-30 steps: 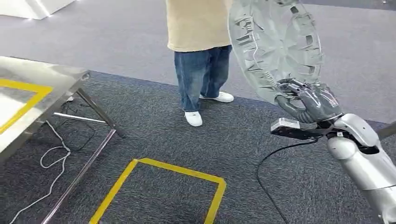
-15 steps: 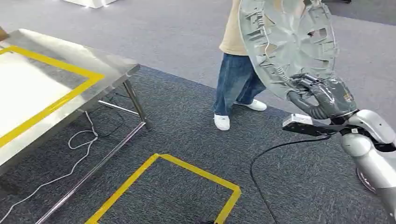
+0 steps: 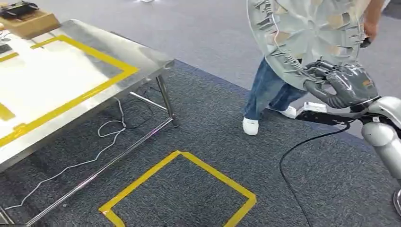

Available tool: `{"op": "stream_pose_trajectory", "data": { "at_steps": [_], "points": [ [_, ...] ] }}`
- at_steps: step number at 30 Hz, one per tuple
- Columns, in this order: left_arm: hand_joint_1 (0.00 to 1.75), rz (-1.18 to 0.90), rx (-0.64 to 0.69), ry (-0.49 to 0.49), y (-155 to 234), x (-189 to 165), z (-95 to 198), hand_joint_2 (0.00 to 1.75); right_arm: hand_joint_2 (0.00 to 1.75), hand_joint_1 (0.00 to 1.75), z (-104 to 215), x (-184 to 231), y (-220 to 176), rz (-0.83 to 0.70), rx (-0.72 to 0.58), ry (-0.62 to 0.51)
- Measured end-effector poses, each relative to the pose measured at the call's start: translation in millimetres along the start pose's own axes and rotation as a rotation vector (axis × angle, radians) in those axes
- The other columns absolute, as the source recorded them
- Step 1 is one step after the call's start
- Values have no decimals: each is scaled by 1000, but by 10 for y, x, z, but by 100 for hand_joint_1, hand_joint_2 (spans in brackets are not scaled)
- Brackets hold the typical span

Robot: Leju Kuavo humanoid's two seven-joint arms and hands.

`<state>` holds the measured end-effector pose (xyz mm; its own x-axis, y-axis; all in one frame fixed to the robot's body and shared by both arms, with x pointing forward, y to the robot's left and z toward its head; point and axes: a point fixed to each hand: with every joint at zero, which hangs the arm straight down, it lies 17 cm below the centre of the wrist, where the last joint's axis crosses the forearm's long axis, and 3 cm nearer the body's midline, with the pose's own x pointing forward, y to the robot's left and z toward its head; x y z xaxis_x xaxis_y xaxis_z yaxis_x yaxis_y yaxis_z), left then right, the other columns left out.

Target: Take the parts from the cabinet and place them on the table.

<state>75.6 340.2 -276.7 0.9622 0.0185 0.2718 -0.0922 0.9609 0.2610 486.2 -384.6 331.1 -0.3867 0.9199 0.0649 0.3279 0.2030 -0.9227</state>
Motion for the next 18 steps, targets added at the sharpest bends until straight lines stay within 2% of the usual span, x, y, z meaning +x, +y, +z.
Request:
{"op": "stream_pose_trajectory", "data": {
  "at_steps": [13, 18],
  "points": [
    [0, -8, -6, -32, -43, 109, -1, 175, 175, 175, -258, -161, -485, 113, 9, -4],
    [0, -11, -6, -36, -40, 136, -5, 175, 175, 175, -350, -156, -523, 176, 95, -26]
  ]
}}
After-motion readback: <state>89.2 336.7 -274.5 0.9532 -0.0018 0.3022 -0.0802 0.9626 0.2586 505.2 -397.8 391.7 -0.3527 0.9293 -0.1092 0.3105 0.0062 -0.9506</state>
